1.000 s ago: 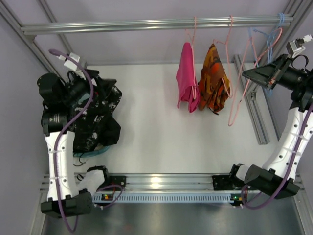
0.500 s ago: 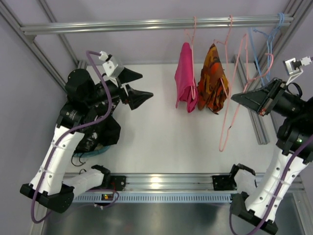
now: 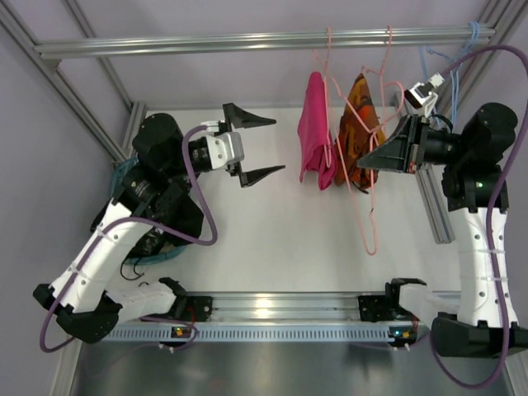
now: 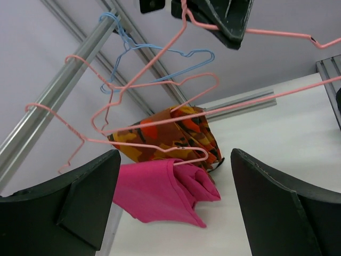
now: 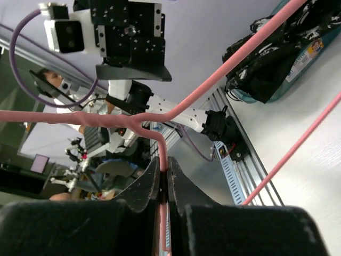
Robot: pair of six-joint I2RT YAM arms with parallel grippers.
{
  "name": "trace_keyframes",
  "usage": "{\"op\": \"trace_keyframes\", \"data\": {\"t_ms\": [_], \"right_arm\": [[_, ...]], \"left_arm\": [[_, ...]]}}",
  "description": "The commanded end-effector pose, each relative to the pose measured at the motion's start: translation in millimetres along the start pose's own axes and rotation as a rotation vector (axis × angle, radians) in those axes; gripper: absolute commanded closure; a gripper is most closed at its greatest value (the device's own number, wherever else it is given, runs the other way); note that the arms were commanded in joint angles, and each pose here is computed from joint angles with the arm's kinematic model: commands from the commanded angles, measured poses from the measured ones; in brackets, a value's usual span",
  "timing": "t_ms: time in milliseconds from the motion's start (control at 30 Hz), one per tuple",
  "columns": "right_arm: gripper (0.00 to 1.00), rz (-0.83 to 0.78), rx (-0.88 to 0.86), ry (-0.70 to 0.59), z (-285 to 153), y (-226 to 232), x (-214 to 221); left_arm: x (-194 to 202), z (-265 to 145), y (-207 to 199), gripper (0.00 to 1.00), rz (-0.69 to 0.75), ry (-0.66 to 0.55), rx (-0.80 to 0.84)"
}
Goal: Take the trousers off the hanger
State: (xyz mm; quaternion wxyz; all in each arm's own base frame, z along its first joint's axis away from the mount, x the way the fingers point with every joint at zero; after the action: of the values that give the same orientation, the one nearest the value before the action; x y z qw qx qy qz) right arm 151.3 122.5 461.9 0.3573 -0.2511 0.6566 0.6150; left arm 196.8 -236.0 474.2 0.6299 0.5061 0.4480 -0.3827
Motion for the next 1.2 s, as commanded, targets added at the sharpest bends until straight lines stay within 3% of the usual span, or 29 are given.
{"op": "trace_keyframes", "data": {"t_ms": [0,400,567,700,800,933,967,1067,1167], "right_arm": [[1.0,-0.069,-0.066,0.037,12.2,12.4,1.6],[1.0,0.052,-0.197,0.195,39.2,5.0,37.5],[1.0,0.068,-0.22,0.231,41.3,8.6,51.7],[1.0,0.083,-0.254,0.273,41.2,14.5,64.7],[1.0,0.104,-0.274,0.302,40.6,16.5,74.7],[1.0,0.11,-0.284,0.314,41.1,17.7,78.3],[1.0,0.113,-0.282,0.315,41.4,16.7,79.5],[1.0,0.088,-0.26,0.299,44.4,12.5,78.2],[0.75,0.056,-0.197,0.257,46.7,3.0,68.7]], "left_arm": [[-30.4,12.4,6.6,0.1,0.177,-0.081,0.007],[1.3,52.1,-31.0,0.17,0.252,0.053,-0.028],[11.3,65.7,-43.0,0.14,0.311,0.107,-0.038],[24.0,76.4,-45.3,0.2,0.32,0.152,-0.034],[29.4,82.6,-43.1,0.31,0.318,0.177,-0.044],[40.0,84.2,-46.2,0.54,0.318,0.217,-0.035],[39.8,83.2,-46.7,0.71,0.318,0.217,-0.037],[36.1,79.6,-47.2,1.0,0.293,0.214,-0.062],[30.6,70.7,-45.5,1.0,0.24,0.209,-0.11]]}}
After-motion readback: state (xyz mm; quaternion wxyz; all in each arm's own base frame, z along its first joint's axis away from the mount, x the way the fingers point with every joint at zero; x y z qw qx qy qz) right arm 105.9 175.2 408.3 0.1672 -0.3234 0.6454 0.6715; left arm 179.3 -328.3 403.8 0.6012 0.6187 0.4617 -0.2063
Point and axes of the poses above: each gripper's point midway between its finger pads, its own z axis out along the fingers, its own y axis along the line the jaws close on, x = y × z, the point moved 5 cm from there along -z, back along the fingers, and after that the axes turned 13 degrees about -z, right-handed, at the moved point
